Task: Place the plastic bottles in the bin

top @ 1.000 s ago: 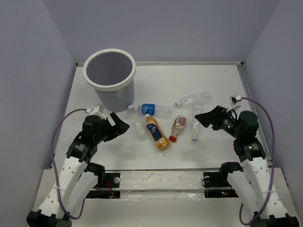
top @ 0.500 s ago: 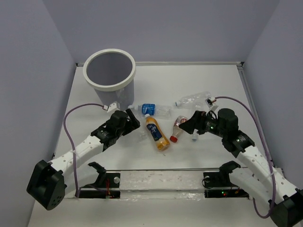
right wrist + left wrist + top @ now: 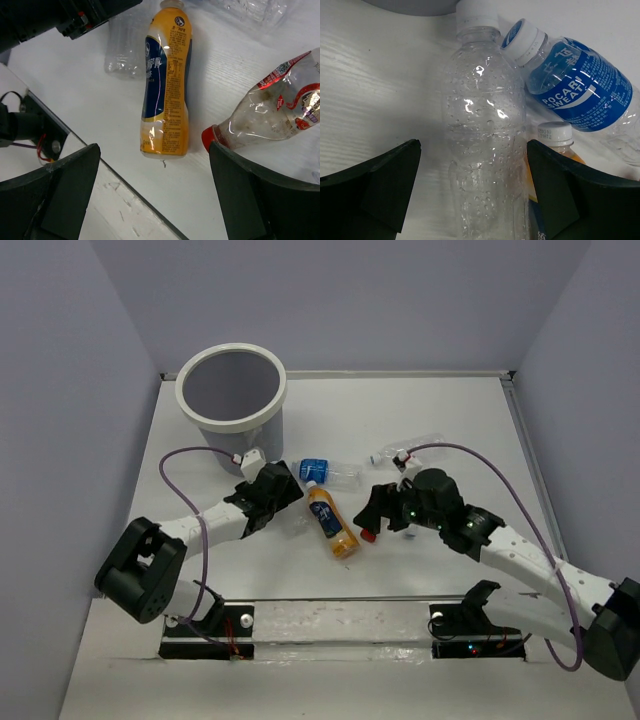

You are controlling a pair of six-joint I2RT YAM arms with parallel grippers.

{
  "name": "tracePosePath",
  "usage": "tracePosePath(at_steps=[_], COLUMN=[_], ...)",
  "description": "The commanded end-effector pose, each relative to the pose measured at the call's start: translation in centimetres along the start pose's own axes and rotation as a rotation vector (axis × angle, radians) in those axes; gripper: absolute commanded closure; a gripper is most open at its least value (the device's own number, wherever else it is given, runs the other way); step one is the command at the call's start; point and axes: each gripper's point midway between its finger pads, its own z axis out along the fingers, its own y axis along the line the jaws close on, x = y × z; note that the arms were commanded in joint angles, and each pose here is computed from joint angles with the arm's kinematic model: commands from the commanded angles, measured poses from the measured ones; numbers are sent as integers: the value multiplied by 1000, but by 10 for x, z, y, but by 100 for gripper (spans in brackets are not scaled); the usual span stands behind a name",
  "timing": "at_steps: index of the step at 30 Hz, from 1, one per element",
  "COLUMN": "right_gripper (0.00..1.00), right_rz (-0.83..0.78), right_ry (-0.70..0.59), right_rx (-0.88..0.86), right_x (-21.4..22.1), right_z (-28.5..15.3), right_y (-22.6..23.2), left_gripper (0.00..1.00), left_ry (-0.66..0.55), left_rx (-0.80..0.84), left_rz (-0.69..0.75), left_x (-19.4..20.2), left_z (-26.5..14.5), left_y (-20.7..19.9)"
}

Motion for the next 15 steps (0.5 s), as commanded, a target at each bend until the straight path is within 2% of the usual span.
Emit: tracePosePath(at_steps=[1,6,7,11,15], right_gripper=[5,4,4,4,5], right_rz=[-116,-205,-216,-259,-295], right_ry=[-33,22,34,115,181], right_rx=[67,155,154,224,283], right_x=[-18,-20,-20,-8,3], right_z=[21,47,51,83,110], right_y=[14,13,15,2,-10], left_gripper=[8,20,29,48,52], left_ry=[-98,-96,-94,-111,-112], left_rx=[12,-11,-9,17,28], left_rz=[-11,-3,-3,-24,-32], left_x=[-24,-17,-15,-18,-16], left_z=[9,15,14,-1,-20], left_y=[-17,-8,-6,1,15])
